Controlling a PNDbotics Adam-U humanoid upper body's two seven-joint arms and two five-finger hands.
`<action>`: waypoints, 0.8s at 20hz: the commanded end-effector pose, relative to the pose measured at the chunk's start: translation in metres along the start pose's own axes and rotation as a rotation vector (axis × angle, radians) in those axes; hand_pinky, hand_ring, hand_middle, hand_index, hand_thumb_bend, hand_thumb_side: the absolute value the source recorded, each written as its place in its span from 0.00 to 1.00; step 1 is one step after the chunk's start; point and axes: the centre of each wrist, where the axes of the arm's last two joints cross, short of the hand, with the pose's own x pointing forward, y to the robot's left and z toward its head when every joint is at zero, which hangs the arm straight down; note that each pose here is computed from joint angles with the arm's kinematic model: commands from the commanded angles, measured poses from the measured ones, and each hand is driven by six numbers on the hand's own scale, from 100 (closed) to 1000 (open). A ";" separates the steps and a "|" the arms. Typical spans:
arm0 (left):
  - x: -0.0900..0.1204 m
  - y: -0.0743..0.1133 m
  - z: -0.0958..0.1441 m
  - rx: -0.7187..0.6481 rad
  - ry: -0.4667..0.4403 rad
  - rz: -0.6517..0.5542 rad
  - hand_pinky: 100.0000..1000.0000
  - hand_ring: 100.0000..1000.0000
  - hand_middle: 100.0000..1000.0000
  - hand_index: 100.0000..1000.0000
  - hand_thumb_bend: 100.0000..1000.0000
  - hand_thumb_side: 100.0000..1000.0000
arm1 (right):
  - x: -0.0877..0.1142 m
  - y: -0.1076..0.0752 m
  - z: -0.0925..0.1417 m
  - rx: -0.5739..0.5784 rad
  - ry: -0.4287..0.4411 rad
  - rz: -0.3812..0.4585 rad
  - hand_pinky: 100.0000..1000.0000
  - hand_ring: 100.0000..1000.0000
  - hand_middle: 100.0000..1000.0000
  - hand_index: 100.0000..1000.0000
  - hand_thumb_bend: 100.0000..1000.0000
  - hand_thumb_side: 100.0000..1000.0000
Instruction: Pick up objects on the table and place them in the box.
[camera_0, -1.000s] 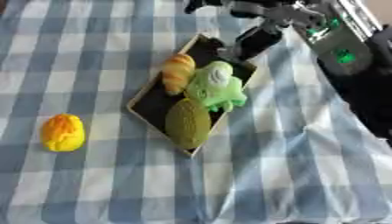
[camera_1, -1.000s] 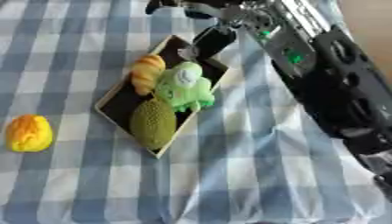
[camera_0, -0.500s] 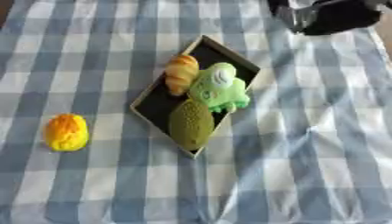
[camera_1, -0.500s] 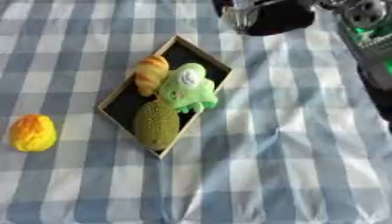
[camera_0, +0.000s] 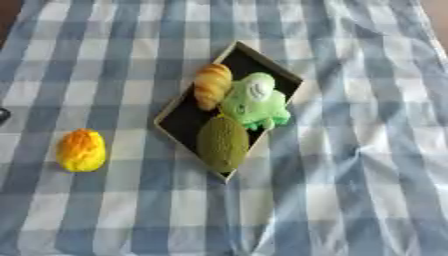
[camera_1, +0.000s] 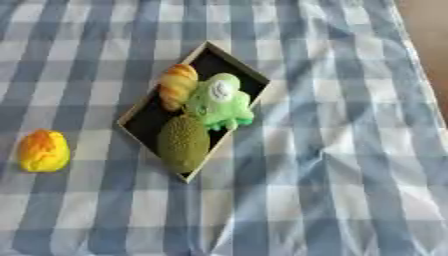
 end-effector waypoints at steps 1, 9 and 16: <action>0.002 0.005 0.002 -0.075 -0.018 -0.058 0.85 0.90 0.82 0.89 0.43 0.55 | 0.002 -0.012 -0.001 -0.025 -0.011 0.033 0.89 0.87 0.77 0.81 0.00 0.32; 0.012 -0.004 -0.006 -0.259 -0.034 -0.049 0.86 0.90 0.82 0.90 0.45 0.49 | 0.003 -0.008 -0.001 -0.019 -0.008 0.006 0.88 0.87 0.77 0.80 0.00 0.34; 0.026 -0.002 -0.024 -0.315 -0.025 -0.035 0.86 0.90 0.81 0.91 0.48 0.40 | 0.004 -0.003 0.000 -0.011 0.008 -0.020 0.88 0.86 0.76 0.80 0.00 0.37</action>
